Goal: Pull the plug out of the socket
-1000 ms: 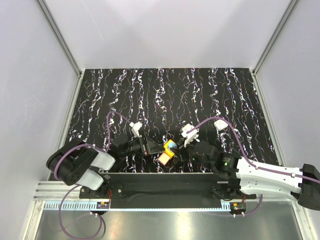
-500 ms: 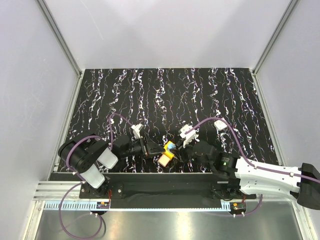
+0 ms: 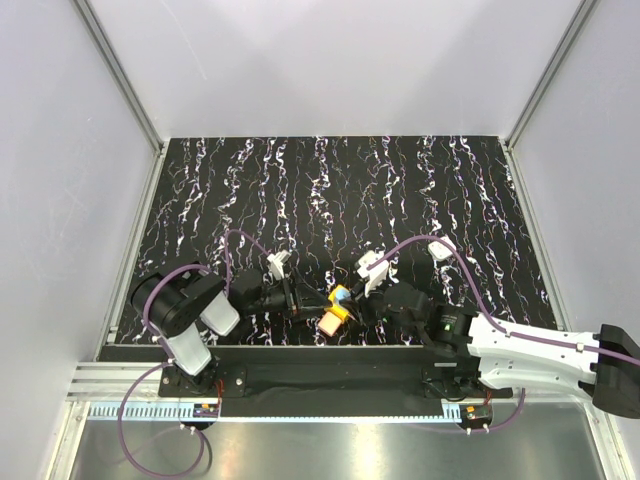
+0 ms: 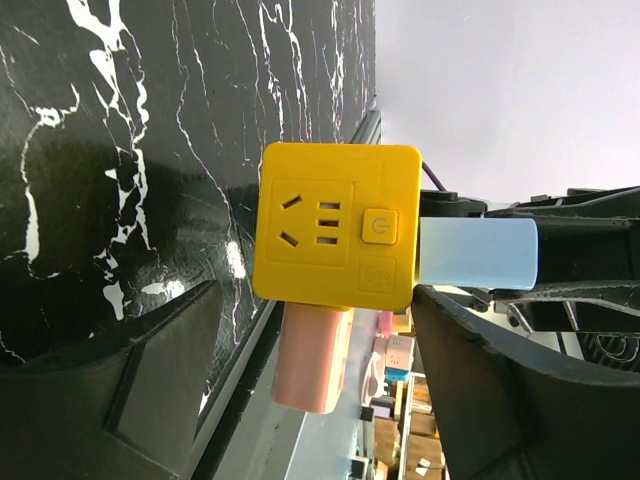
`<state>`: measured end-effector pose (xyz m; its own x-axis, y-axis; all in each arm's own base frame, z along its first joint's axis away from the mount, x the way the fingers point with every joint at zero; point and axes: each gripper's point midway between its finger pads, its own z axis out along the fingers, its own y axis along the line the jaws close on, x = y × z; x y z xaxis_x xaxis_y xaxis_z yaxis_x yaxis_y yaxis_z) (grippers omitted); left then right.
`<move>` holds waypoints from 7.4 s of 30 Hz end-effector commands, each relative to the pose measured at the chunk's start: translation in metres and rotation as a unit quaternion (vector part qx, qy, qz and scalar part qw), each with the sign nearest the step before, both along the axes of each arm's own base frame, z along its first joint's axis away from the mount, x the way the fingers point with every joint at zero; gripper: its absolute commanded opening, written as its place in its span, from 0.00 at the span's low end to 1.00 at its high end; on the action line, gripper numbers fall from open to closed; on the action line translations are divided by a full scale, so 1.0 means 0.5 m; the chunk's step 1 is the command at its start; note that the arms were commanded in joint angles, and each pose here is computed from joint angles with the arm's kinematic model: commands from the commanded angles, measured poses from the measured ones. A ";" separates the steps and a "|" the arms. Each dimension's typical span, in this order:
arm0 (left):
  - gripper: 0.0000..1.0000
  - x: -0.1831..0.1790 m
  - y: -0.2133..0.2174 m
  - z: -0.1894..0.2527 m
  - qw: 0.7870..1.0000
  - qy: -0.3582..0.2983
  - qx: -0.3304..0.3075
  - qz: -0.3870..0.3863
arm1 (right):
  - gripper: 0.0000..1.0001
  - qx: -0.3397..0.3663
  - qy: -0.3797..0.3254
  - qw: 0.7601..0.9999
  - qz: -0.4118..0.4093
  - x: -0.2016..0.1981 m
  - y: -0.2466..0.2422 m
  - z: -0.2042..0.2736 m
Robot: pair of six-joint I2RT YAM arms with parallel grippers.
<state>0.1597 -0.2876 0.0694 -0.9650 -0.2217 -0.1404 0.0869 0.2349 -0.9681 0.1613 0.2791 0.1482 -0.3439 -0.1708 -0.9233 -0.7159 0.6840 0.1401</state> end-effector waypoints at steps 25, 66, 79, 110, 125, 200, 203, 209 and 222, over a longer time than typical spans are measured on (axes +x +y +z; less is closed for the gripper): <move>0.59 0.003 -0.013 0.224 0.970 -0.182 -0.159 0.002 | 0.00 0.101 -0.026 0.994 0.020 0.004 0.048 0.095; 0.00 0.072 0.071 -0.095 0.975 -0.075 0.153 0.144 | 0.00 0.108 0.042 0.974 -0.196 0.077 -0.032 0.019; 0.00 0.064 0.084 -0.116 0.961 -0.085 0.216 0.150 | 0.00 0.118 0.062 0.956 -0.261 0.099 -0.057 0.059; 0.77 0.042 0.019 0.021 0.982 -0.150 0.081 0.086 | 0.00 0.058 0.034 0.994 -0.092 0.060 0.020 -0.007; 0.81 0.050 -0.001 0.038 0.989 -0.116 0.022 0.085 | 0.00 0.064 0.031 0.994 -0.082 0.055 0.022 0.000; 0.00 0.059 0.064 -0.109 0.959 -0.064 0.221 0.165 | 0.00 0.188 0.112 0.952 -0.214 0.126 -0.090 0.102; 0.00 0.063 0.069 -0.096 0.956 -0.071 0.227 0.170 | 0.00 0.184 0.135 0.947 -0.228 0.130 -0.096 0.082; 0.00 0.067 0.077 -0.062 0.953 -0.094 0.234 0.170 | 0.00 0.117 0.085 0.951 -0.272 0.152 -0.152 0.110; 0.00 0.049 0.070 -0.060 0.959 -0.111 0.217 0.145 | 0.00 0.067 0.243 0.860 -0.443 0.160 -0.370 -0.053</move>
<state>0.1945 -0.2683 0.0708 -0.7866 -0.4159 -0.4565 0.1638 0.5722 -0.8036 0.2518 0.1101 0.1425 -0.5846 0.3673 -0.7234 0.1555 0.9258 0.3444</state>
